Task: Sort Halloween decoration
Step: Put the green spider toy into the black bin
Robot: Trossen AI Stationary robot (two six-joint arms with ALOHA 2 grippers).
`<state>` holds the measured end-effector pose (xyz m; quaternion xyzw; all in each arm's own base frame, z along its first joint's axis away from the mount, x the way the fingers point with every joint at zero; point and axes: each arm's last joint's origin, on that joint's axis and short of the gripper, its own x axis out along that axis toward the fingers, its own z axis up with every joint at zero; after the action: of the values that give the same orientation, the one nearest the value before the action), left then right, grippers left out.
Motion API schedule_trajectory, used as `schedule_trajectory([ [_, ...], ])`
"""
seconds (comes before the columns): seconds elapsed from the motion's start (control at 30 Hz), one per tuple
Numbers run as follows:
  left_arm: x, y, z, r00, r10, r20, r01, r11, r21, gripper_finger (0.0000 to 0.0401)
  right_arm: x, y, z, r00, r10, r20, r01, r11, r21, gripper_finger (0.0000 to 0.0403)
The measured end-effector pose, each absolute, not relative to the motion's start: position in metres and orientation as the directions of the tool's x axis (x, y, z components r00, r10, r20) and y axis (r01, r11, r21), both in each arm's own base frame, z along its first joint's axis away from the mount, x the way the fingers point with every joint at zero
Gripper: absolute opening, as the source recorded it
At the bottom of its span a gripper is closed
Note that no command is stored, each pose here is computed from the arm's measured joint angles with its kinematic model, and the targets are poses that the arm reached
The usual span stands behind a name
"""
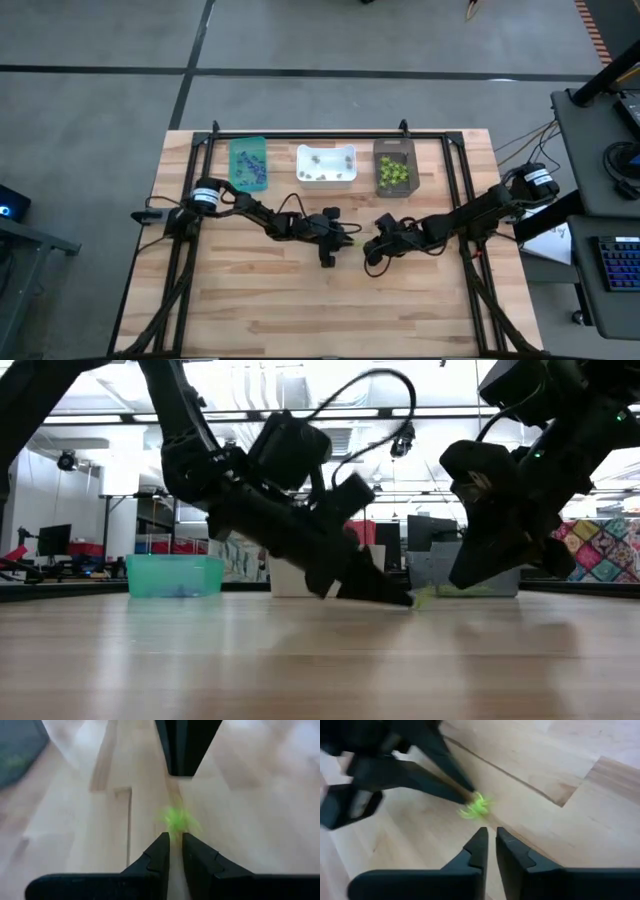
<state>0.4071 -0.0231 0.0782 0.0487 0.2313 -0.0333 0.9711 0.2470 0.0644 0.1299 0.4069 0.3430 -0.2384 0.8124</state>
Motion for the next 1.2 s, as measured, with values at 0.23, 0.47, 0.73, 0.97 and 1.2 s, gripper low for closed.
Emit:
schedule_trajectory([
  [0.23, 0.41, -0.022, 0.067, 0.887, -0.035, -0.461, 0.069, 0.996, 0.059, 0.0035, 0.248, 0.064, 0.125, 0.641, -0.124, -0.758, 0.687, 0.532, 0.494, 0.0089],
  [0.47, 0.41, -0.022, 0.07, 0.887, -0.045, -0.459, 0.071, 0.997, 0.039, 0.0035, 0.247, 0.064, 0.128, 0.646, -0.13, -0.752, 0.677, 0.554, 0.486, 0.0126],
  [0.73, 0.416, -0.026, 0.085, 0.922, -0.12, -0.367, 0.136, 0.99, 0.019, 0.0035, 0.245, 0.063, 0.136, 0.664, -0.126, -0.737, 0.66, 0.562, 0.499, 0.0168],
  [0.97, 0.427, -0.021, 0.077, 0.92, -0.081, -0.383, 0.108, 0.993, 0.049, 0.0035, 0.247, 0.064, 0.129, 0.647, -0.132, -0.751, 0.673, 0.563, 0.48, 0.0173],
  [1.2, 0.425, -0.017, 0.063, 0.903, -0.076, -0.422, 0.101, 0.994, 0.037, 0.0035, 0.248, 0.063, 0.125, 0.643, -0.159, -0.749, 0.687, 0.553, 0.472, 0.0172],
])
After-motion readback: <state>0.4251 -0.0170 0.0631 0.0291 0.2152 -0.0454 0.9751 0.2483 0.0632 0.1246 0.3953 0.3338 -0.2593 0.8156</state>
